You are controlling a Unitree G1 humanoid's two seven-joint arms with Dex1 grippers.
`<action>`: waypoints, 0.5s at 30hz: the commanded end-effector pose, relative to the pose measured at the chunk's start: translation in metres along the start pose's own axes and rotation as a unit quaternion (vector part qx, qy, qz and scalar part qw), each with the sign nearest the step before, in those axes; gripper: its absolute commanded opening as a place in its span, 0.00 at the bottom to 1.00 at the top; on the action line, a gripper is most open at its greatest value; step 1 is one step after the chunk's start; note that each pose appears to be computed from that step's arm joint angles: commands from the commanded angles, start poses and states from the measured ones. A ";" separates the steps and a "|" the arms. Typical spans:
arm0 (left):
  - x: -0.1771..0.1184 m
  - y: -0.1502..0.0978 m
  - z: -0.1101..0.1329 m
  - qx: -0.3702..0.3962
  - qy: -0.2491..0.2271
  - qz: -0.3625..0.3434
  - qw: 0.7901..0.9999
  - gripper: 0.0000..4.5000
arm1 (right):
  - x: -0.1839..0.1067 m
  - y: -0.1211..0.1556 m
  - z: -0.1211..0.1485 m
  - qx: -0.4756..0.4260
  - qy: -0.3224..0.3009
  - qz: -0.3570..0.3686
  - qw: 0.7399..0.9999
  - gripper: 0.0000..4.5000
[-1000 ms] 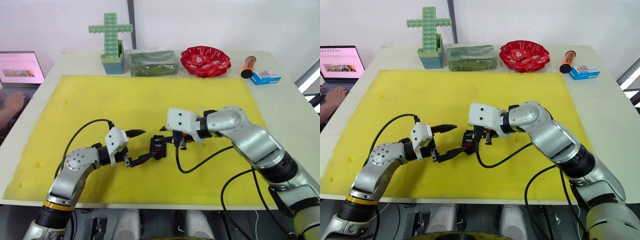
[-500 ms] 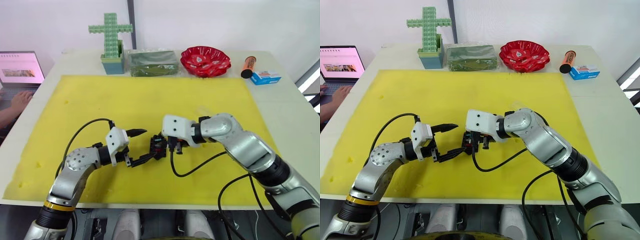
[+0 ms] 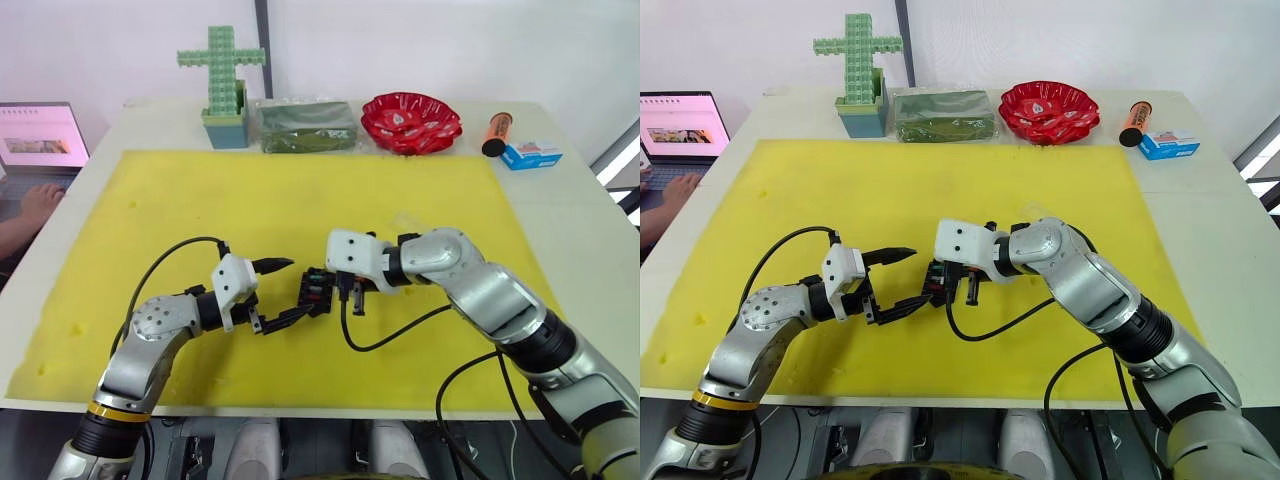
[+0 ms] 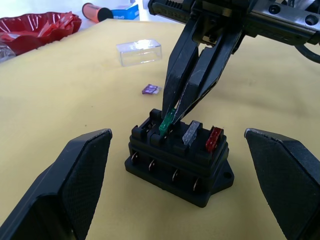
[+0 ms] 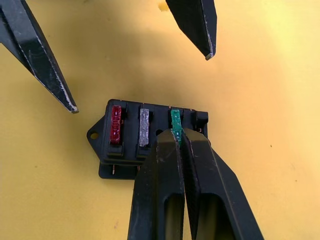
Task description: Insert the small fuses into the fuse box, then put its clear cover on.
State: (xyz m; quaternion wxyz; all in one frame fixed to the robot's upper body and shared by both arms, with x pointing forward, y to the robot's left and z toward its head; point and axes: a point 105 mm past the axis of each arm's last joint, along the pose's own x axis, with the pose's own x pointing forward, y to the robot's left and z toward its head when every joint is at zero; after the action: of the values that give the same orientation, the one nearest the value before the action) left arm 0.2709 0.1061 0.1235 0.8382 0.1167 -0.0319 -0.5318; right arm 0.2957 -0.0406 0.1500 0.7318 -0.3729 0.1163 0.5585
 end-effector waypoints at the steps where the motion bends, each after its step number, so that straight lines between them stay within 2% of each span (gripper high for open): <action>1: -0.002 0.003 0.010 0.017 -0.013 0.003 1.000 1.00 | -0.006 -0.002 0.008 -0.009 -0.019 -0.003 1.000 0.01; 6: -0.001 0.003 0.010 0.017 -0.013 0.002 1.000 1.00 | -0.013 -0.003 0.018 0.047 -0.051 0.014 0.998 0.01; 15: -0.001 0.003 0.010 0.017 -0.015 0.000 1.000 1.00 | -0.016 -0.007 0.021 0.084 -0.061 0.005 0.995 0.01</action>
State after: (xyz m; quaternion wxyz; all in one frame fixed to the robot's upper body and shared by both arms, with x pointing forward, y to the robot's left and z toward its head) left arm 0.2710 0.1060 0.1241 0.8370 0.1179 -0.0325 -0.5334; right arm 0.2935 -0.0445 0.1605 0.7602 -0.2746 0.1522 0.5688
